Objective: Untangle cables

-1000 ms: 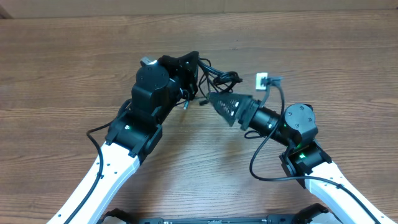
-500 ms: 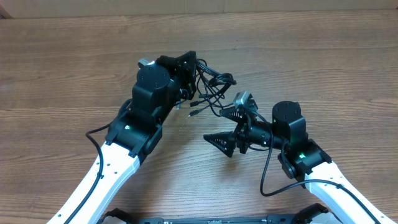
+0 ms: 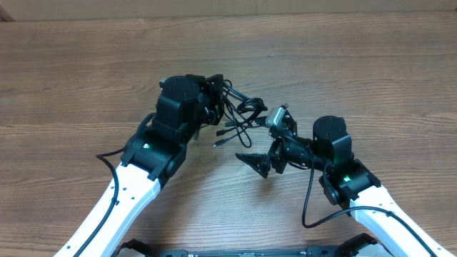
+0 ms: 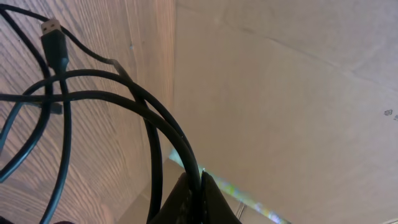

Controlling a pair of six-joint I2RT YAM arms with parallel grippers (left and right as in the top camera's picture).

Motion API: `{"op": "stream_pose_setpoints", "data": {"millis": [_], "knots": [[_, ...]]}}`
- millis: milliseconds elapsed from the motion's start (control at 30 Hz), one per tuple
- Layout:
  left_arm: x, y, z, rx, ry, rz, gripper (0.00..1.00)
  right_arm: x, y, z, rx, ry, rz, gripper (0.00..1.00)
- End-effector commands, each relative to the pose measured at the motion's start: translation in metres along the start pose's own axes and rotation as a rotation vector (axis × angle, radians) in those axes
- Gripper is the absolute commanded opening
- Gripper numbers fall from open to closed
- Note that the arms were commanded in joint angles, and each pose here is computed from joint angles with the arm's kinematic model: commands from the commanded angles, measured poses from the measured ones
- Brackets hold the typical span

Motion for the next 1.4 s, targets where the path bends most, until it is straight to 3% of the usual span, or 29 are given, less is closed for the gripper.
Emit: {"op": "stream_pose_setpoints", "data": {"millis": [0, 700, 900, 1167, 1300, 1367], "knots": [[-0.012, -0.005, 0.009, -0.004, 0.065, -0.005, 0.05, 0.006, -0.005, 0.0, -0.037, -0.009, 0.105, 1.0], [-0.046, -0.004, 0.013, -0.008, 0.213, 0.071, 0.04, 0.006, 0.023, -0.016, 0.059, -0.001, 0.121, 1.0], [-0.057, -0.003, 0.016, 0.022, 0.3, 0.081, 0.04, -0.006, 0.014, -0.025, -0.042, 0.074, 0.115, 1.0], [-0.058, -0.002, 0.016, 0.031, 0.309, 0.097, 0.04, -0.007, 0.012, -0.026, -0.06, 0.079, 0.116, 1.0], [-0.057, -0.003, 0.016, 0.028, 0.304, 0.099, 0.04, -0.008, 0.012, -0.026, -0.056, 0.08, 0.115, 0.93], [-0.057, -0.003, 0.016, 0.024, 0.299, 0.103, 0.04, -0.009, 0.013, -0.026, -0.054, 0.086, 0.112, 0.84]]}}
Point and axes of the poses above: each gripper's point midway between its finger pads, its own z axis back along the fingers, its own y axis along the line the jaws close on, x = y × z, the point moved 5 cm from there along z, back along the fingers, and after that the axes turned 12 degrees about z, right-handed, at the moved point
